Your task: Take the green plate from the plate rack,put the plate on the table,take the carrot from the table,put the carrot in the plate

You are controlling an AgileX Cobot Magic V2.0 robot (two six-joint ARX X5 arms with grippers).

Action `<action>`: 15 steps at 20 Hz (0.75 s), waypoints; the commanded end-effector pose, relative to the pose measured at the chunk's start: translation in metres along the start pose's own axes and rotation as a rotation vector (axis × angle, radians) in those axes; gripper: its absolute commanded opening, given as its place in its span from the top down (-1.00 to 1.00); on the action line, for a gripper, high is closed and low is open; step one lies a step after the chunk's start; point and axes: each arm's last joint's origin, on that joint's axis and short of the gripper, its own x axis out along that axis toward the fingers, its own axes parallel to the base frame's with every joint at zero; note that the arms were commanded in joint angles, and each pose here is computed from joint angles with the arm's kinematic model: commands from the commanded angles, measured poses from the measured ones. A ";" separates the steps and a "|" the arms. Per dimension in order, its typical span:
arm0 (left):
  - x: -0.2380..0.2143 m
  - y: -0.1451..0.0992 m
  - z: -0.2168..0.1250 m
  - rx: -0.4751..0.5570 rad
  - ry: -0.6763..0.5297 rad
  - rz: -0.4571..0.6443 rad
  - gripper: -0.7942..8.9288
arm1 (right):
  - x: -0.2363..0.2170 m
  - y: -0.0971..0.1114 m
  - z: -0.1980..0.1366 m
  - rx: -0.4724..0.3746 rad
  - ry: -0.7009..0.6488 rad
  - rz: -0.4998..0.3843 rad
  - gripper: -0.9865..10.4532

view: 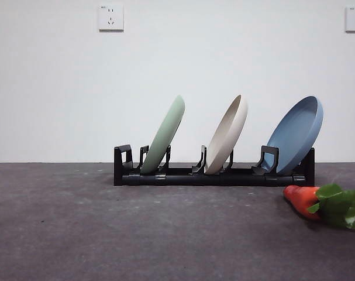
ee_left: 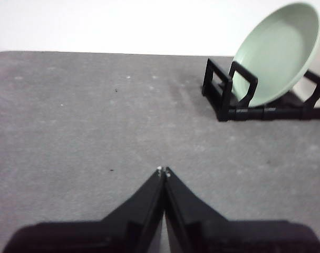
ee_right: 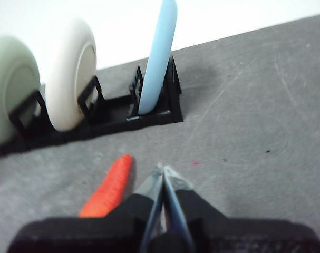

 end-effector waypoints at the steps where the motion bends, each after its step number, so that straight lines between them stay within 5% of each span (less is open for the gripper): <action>1: 0.001 -0.001 -0.003 -0.083 0.000 -0.038 0.84 | 0.001 -0.001 -0.002 0.141 0.001 0.001 0.83; 15: -0.008 -0.006 0.018 -0.161 -0.008 -0.132 0.85 | -0.011 0.009 0.032 0.168 -0.078 0.054 0.85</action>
